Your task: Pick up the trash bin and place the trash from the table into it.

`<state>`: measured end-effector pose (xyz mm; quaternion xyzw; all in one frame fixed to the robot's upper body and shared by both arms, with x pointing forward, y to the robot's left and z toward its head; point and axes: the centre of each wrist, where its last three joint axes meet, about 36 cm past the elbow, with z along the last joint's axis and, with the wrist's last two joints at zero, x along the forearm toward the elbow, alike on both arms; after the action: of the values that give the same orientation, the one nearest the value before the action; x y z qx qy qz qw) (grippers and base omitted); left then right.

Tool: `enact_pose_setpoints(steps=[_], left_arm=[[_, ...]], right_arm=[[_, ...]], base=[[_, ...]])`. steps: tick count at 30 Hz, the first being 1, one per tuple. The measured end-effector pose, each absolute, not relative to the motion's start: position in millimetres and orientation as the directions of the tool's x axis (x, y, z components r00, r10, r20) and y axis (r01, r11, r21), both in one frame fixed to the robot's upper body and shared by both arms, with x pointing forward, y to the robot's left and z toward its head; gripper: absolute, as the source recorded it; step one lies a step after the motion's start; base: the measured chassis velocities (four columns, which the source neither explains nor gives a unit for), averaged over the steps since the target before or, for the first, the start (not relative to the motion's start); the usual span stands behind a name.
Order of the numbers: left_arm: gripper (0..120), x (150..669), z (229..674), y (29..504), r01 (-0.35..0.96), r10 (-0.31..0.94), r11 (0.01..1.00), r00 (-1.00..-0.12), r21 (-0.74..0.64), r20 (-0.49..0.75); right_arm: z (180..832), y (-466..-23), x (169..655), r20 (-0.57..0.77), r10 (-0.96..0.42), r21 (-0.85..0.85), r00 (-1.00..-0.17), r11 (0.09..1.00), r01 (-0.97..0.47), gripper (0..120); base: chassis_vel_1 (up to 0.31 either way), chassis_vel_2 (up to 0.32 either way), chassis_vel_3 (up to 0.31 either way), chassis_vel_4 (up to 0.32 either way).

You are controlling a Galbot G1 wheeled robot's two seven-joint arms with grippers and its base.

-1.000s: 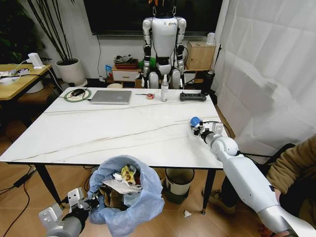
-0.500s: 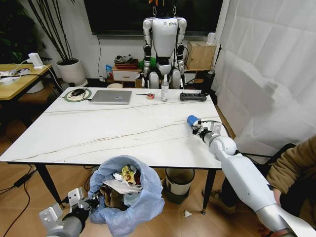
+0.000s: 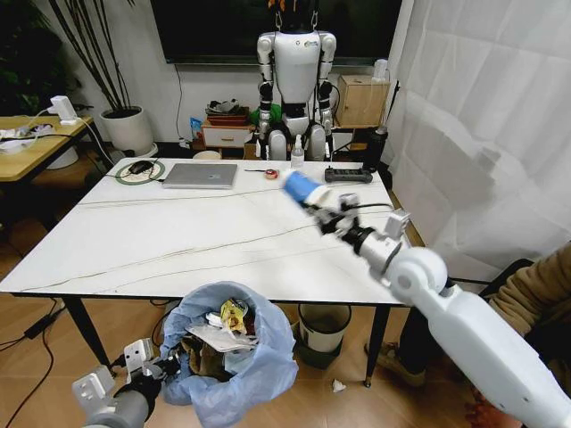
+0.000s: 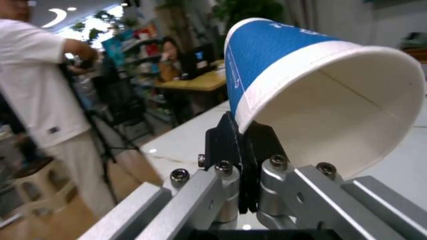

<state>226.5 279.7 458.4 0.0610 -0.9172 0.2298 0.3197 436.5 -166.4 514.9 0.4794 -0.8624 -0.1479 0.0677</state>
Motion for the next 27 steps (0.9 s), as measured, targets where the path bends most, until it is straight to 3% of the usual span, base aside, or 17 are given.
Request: enact_pose_setpoints(steps=[4, 12, 27], left_arm=[[0, 227, 459, 279, -0.258, 0.035, 0.887, -0.79, -0.384, 0.612], [0, 228, 461, 280, -0.255, 0.034, 0.887, -0.795, -0.385, 0.606], [0, 229, 464, 281, -0.248, 0.038, 0.888, -0.8, -0.387, 0.599]], right_arm=[[506, -136, 403, -0.021, -0.914, 0.347, -0.405, 0.373, -0.86, 0], [479, -112, 381, 0.033, -0.946, 0.376, -0.322, 0.311, -0.873, 0], [445, -109, 363, 0.122, -0.935, 0.394, -0.333, 0.354, -0.848, 0]], base=[[0.0, 0.0, 0.0, 0.0], [0.0, 0.0, 0.0, 0.0], [0.0, 0.0, 0.0, 0.0]])
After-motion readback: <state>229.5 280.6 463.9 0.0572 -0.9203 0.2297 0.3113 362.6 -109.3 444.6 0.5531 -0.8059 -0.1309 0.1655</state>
